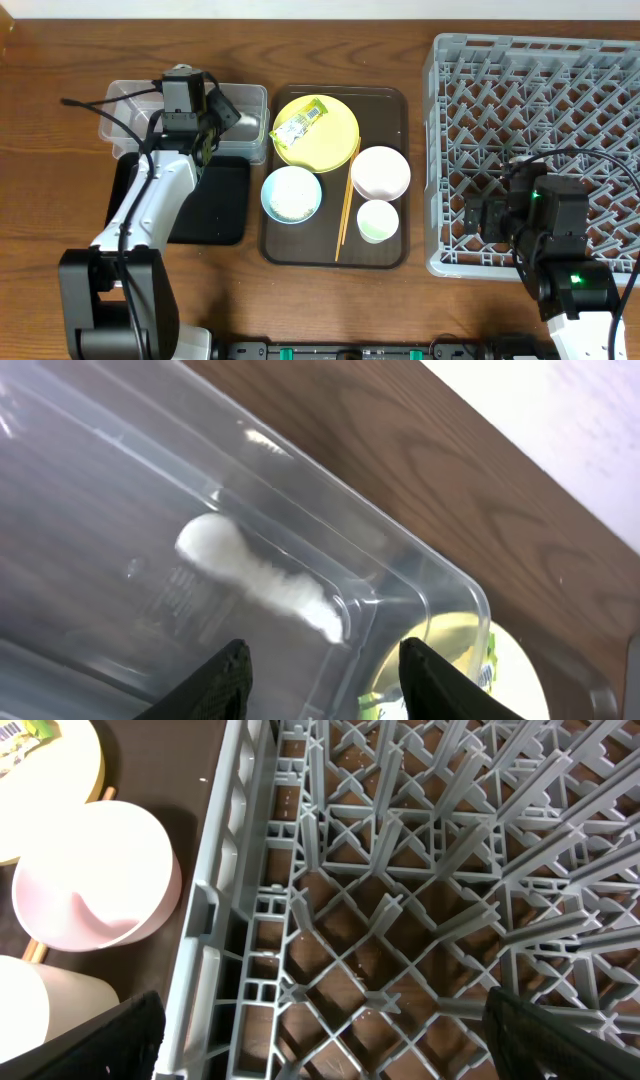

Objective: Sort waste into correct bins and load items into the dishwasher rack
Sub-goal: 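Grasp the yellow-green wrapper on the plate with the left gripper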

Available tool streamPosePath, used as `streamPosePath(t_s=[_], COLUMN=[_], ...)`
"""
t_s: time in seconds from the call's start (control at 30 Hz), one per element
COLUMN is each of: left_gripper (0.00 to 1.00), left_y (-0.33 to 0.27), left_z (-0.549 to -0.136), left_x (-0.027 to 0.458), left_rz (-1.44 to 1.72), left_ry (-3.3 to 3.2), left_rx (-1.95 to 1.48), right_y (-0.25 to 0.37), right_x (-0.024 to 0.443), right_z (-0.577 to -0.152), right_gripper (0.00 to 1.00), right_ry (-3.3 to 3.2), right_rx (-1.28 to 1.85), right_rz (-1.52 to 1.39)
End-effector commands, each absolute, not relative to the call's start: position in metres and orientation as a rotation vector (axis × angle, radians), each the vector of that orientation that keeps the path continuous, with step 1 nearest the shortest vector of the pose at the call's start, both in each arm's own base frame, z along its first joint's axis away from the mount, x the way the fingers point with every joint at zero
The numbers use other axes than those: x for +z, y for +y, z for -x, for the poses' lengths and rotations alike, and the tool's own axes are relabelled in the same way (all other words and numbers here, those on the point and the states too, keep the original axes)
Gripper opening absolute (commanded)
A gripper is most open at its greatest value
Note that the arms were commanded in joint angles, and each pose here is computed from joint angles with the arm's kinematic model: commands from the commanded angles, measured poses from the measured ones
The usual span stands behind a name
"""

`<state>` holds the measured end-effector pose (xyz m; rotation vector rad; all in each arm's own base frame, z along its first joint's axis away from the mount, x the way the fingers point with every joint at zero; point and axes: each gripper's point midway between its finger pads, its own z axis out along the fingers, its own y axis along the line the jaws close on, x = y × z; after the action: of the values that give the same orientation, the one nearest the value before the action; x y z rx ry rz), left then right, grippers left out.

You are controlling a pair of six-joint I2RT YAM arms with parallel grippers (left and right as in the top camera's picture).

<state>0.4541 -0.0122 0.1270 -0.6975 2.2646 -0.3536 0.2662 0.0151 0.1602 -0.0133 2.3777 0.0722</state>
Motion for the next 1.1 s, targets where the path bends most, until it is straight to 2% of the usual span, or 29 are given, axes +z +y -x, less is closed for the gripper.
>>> streamPosePath(t_s=[0.0, 0.13, 0.2, 0.33, 0.47, 0.87, 1.07], left_gripper=[0.50, 0.50, 0.56, 0.62, 0.70, 0.71, 0.72], left_y=[-0.032, -0.074, -0.099, -0.141, -0.167, -0.181, -0.163], left_z=[-0.457, -0.454, -0.448, -0.436, -0.429, -0.454, -0.467], left_x=[0.158, 0.171, 0.169, 0.159, 0.141, 0.079, 0.047], left_rz=[0.444, 0.081, -0.116, -0.499, -0.724, -0.774, -0.724], left_ry=[2.243, 2.236, 2.241, 2.204, 2.175, 2.189, 2.241], left_rx=[-0.382, -0.400, -0.374, -0.292, -0.250, -0.239, -0.100], right_y=[0.019, 0.019, 0.019, 0.019, 0.019, 0.019, 0.019], right_x=[0.169, 0.169, 0.169, 0.169, 0.169, 0.164, 0.157], right_z=[-0.269, -0.269, -0.269, -0.269, -0.269, -0.270, -0.271], right_gripper=[0.99, 0.99, 0.99, 0.99, 0.99, 0.99, 0.99], right_ry=[2.358, 2.358, 2.358, 2.359, 2.359, 2.377, 2.405], right_rx=[0.093, 0.092, 0.092, 0.092, 0.092, 0.092, 0.091], right_rz=[0.017, 0.017, 0.017, 0.017, 0.017, 0.016, 0.016])
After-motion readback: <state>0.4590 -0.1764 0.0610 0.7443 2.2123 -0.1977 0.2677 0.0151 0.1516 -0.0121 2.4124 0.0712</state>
